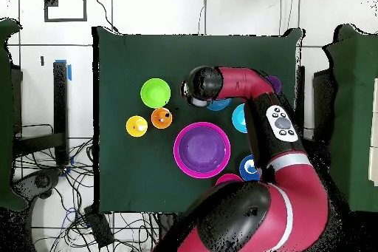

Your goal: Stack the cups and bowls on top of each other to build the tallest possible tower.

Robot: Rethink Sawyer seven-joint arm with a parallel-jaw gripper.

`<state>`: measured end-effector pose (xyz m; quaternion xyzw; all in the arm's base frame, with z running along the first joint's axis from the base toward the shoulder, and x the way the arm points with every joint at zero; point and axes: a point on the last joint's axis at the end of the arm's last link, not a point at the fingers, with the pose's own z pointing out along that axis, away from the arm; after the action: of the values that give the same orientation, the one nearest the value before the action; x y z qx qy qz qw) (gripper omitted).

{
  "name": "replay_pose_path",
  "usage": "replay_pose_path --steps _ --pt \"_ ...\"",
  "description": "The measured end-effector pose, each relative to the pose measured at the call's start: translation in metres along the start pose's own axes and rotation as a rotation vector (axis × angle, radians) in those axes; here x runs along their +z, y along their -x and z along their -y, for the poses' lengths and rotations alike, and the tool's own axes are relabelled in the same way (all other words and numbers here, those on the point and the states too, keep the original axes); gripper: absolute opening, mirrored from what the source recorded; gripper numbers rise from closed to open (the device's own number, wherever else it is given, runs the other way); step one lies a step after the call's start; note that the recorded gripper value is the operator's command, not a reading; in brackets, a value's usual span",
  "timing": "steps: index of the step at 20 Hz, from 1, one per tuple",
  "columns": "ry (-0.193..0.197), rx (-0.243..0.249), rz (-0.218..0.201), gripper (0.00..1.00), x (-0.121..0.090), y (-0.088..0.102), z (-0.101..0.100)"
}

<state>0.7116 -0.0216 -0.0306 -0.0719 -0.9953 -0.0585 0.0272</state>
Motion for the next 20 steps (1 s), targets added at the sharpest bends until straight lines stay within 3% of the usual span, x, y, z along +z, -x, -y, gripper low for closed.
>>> replay_pose_path --steps 5,13,19,20 --pt "0.016 0.010 -0.011 1.00 0.009 -0.003 0.004" --pt "0.029 0.029 -0.002 1.00 0.005 0.001 0.016" --pt "0.028 0.024 0.014 1.00 -0.008 0.008 0.014" --pt "0.021 0.021 0.016 1.00 -0.018 0.010 0.015"
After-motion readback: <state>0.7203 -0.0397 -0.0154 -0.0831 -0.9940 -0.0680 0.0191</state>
